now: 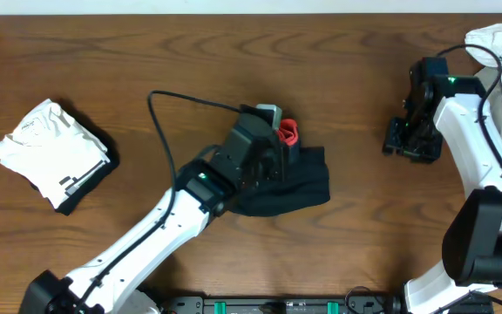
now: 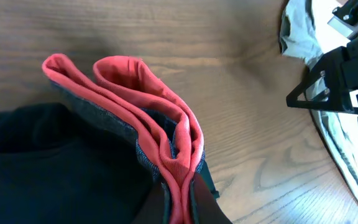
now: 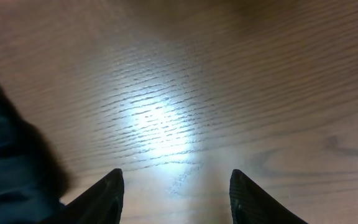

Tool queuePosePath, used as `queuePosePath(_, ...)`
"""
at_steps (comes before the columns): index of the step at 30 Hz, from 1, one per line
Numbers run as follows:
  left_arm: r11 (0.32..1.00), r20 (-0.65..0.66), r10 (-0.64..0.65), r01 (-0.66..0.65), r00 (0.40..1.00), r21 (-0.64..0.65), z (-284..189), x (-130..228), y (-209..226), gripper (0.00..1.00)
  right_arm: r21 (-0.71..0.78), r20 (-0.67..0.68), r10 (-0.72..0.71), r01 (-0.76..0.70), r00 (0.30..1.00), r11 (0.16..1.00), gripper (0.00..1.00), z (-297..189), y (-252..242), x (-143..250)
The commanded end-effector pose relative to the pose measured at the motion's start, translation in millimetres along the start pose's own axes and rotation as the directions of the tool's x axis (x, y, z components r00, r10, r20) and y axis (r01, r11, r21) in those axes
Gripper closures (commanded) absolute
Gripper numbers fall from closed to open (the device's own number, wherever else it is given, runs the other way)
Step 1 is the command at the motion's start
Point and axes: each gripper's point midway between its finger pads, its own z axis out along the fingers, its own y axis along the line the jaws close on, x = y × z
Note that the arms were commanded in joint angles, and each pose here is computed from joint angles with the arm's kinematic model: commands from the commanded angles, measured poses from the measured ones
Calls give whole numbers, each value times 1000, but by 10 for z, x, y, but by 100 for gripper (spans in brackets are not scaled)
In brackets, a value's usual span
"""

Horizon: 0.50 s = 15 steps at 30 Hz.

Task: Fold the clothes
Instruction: 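Fold the waistband end right over the leggings with the left gripper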

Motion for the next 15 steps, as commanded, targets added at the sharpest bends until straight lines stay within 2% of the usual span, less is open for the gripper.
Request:
queuePosePath(1,1000,45,-14,14,999,-6,7,-100,-100,94,-16,3,-11,11,1000,1000,47,30,-2,50)
queuePosePath(10,999,120,-3,7,993,-38,48,-160,-189,94,-44,-6,-12,11,1000,999,48,61,46,74)
queuePosePath(15,999,115,1,4,993,-43,80,-139,-188,94,-56,-8,-12,11,1000,998,48,60,66,76)
